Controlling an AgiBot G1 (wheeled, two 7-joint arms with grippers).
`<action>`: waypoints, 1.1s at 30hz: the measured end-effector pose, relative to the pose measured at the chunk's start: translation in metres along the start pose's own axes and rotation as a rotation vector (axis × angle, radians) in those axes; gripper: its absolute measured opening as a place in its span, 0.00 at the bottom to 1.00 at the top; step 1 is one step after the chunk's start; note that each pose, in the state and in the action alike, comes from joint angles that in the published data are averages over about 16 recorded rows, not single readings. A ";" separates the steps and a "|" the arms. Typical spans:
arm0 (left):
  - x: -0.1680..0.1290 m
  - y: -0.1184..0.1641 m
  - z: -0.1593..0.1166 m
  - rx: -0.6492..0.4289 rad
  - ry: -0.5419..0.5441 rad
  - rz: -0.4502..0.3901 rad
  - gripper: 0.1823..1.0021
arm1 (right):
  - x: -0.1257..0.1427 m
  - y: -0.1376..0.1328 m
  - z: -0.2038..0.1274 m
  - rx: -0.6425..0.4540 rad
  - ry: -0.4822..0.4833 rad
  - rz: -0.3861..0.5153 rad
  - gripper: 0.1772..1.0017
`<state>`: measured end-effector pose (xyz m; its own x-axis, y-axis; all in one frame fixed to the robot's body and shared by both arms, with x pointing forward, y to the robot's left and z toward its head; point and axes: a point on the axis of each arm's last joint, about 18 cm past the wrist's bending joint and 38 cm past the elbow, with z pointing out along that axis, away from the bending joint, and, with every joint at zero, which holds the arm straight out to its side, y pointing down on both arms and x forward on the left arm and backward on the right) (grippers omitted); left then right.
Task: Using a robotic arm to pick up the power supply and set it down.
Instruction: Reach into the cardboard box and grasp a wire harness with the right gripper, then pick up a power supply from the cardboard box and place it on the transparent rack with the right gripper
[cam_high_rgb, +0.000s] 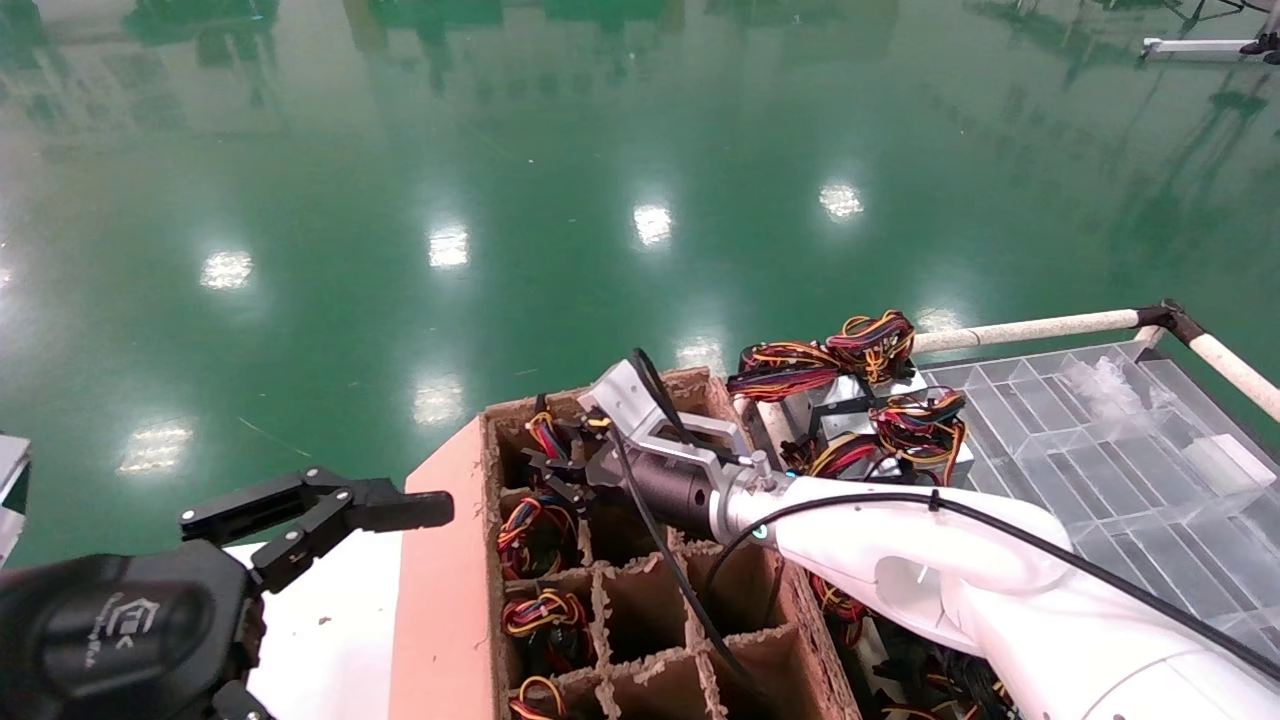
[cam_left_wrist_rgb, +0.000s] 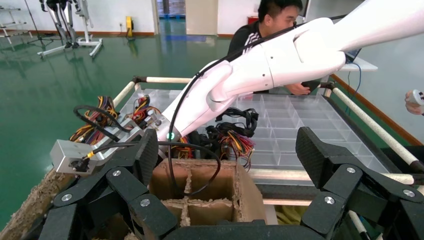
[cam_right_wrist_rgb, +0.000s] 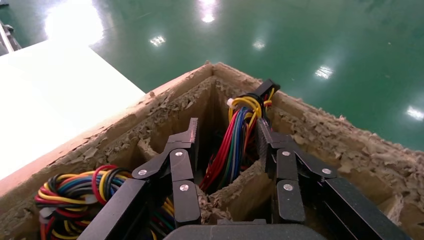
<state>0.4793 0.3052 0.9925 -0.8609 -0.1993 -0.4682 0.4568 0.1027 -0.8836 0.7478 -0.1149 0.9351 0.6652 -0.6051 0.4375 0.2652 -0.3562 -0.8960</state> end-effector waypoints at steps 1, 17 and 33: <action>0.000 0.000 0.000 0.000 0.000 0.000 1.00 | 0.000 0.000 0.000 0.000 0.002 0.002 0.35; 0.000 0.000 0.000 0.000 0.000 0.000 1.00 | 0.003 0.005 0.001 0.001 0.031 0.030 0.27; 0.000 0.000 0.000 0.000 0.000 0.000 1.00 | 0.014 0.006 0.001 0.037 0.103 0.186 0.06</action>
<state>0.4793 0.3052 0.9925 -0.8609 -0.1993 -0.4682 0.4568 0.1027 -0.8836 0.7593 -0.1249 0.9357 0.6306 -0.7283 0.2682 0.1716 -0.2061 -0.9634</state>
